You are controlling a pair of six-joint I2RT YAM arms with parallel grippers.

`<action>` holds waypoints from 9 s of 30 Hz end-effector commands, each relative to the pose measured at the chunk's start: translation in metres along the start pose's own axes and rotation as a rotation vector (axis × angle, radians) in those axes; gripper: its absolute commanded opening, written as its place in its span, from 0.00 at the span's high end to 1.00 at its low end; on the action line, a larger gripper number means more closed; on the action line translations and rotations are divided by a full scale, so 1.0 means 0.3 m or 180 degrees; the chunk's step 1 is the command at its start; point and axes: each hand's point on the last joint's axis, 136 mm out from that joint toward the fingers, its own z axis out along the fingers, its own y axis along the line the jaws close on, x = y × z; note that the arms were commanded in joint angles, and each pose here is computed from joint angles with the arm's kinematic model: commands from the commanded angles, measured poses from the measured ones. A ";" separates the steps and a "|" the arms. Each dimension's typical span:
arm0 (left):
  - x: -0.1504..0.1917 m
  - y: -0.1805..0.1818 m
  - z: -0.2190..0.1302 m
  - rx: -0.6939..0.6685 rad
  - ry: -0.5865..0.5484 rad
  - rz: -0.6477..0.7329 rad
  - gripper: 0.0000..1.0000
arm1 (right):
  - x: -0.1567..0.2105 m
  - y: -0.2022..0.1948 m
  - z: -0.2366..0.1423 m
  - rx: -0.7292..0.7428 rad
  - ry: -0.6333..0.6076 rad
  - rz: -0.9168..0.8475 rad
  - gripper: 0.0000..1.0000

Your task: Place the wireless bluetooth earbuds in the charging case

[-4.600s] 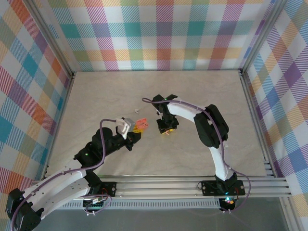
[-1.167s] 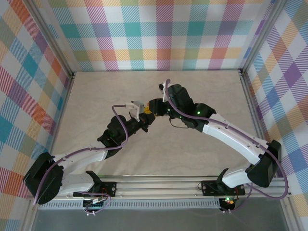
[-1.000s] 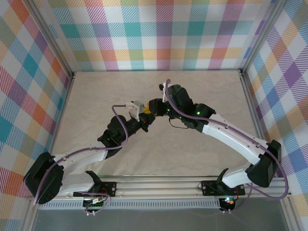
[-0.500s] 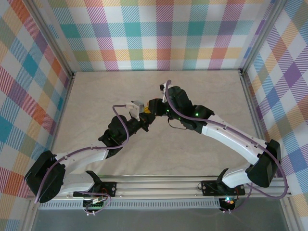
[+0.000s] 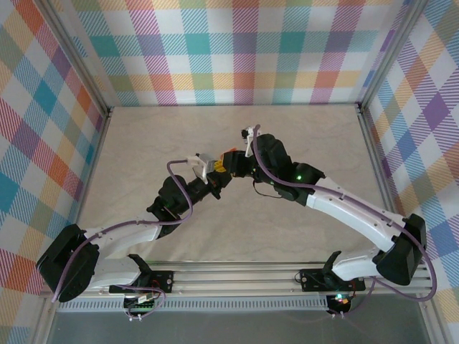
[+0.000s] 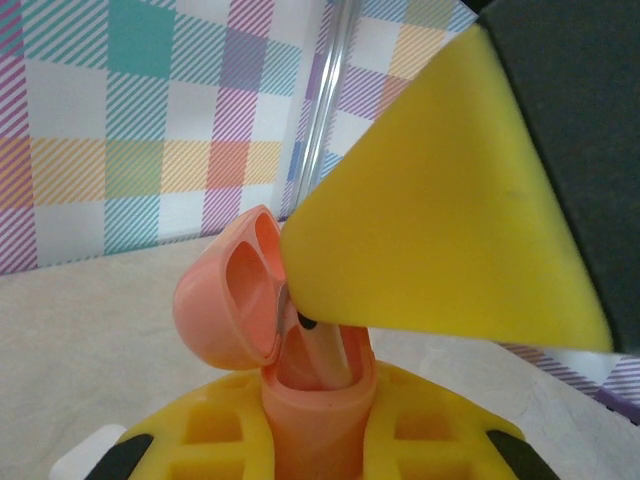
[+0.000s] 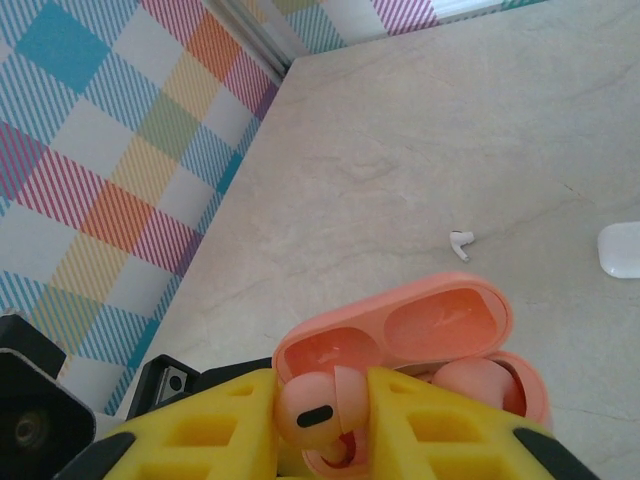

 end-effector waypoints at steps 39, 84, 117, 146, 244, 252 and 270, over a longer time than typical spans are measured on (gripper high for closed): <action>-0.173 -0.071 -0.028 0.0177 -0.0372 0.0269 1.00 | 0.001 -0.010 -0.035 0.0086 -0.0022 -0.0079 0.63; -0.064 -0.063 0.005 0.0149 0.0324 0.0033 1.00 | -0.095 0.079 -0.135 -0.0013 0.0076 -0.0537 0.68; -0.187 -0.250 -0.043 0.1622 0.0542 -0.0058 1.00 | -0.104 -0.031 -0.280 -0.1352 0.0809 0.0290 0.42; -0.187 -0.232 0.012 0.1594 0.0479 -0.0205 1.00 | -0.096 0.096 -0.365 -0.2125 0.1056 0.0226 0.42; 0.033 0.485 -0.593 -0.2921 0.1548 -0.0547 0.00 | 0.699 -0.195 0.606 -0.0416 0.2744 0.0844 0.85; 0.060 0.496 -0.573 -0.2888 0.1604 -0.0578 0.00 | 0.698 -0.216 0.588 -0.0244 0.2711 0.0882 0.64; 0.055 0.468 -0.479 -0.2449 0.1636 -0.0585 0.00 | 0.416 -0.308 0.432 0.0370 0.2205 0.0080 0.37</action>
